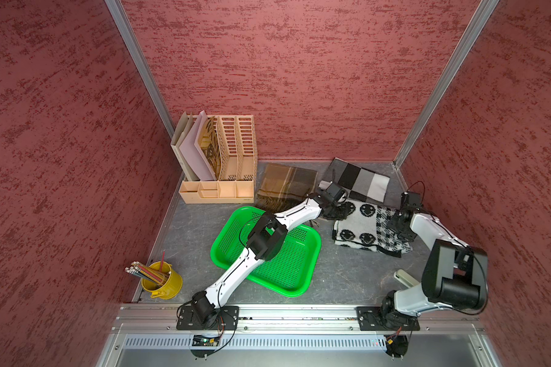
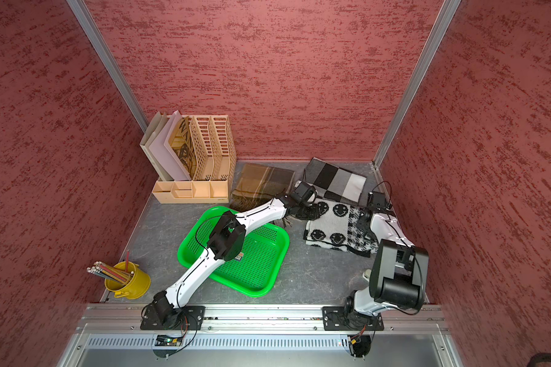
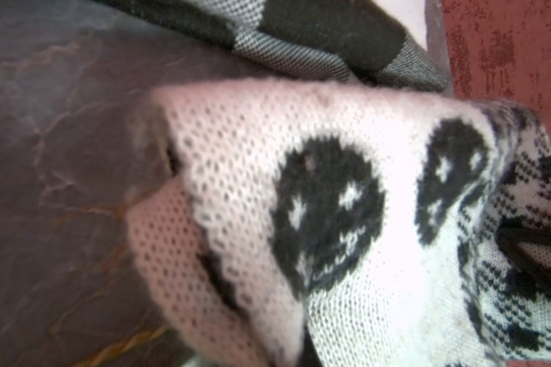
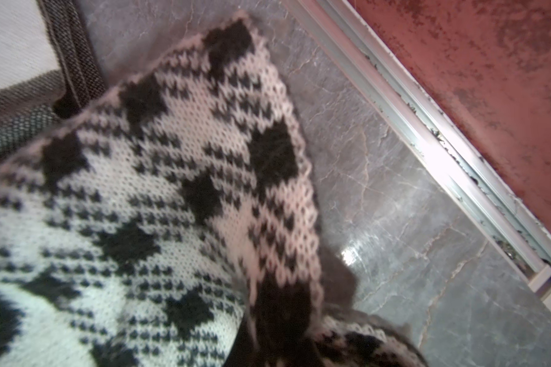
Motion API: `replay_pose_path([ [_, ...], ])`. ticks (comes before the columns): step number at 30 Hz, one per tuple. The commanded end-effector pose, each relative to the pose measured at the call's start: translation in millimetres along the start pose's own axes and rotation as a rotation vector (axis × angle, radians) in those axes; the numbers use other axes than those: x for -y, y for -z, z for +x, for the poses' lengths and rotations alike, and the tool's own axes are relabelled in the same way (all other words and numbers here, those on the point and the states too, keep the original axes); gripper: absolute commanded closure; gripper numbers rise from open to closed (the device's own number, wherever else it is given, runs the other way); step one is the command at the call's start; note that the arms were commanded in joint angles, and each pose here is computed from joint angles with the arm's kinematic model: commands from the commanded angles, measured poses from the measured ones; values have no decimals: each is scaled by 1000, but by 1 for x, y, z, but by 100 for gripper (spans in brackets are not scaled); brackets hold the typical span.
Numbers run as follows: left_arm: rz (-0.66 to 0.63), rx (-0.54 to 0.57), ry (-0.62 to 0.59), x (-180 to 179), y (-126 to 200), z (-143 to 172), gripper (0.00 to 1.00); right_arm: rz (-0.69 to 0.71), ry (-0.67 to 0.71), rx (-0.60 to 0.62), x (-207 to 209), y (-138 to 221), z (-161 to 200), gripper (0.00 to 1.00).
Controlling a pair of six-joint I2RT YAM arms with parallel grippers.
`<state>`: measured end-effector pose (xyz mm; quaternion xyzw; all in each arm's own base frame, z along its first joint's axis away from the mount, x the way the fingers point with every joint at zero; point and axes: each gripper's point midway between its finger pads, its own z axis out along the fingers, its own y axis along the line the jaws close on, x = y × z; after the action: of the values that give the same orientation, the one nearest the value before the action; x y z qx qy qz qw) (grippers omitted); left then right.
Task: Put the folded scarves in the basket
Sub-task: Pick up the scarf at the center of the board.
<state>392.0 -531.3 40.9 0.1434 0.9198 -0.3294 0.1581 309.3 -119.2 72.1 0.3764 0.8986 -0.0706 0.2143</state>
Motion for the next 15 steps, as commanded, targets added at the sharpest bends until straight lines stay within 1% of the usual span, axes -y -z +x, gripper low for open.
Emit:
replay_pose_path([
  [1,25,28,-15,27,27,-10,100,-73,-31,43,-14,25,-5,100],
  [10,90,65,1,54,86,-41,100,-186,-42,67,-33,73,2,100],
  [15,116,88,2,66,119,-52,100,-249,-40,79,-43,102,4,100],
])
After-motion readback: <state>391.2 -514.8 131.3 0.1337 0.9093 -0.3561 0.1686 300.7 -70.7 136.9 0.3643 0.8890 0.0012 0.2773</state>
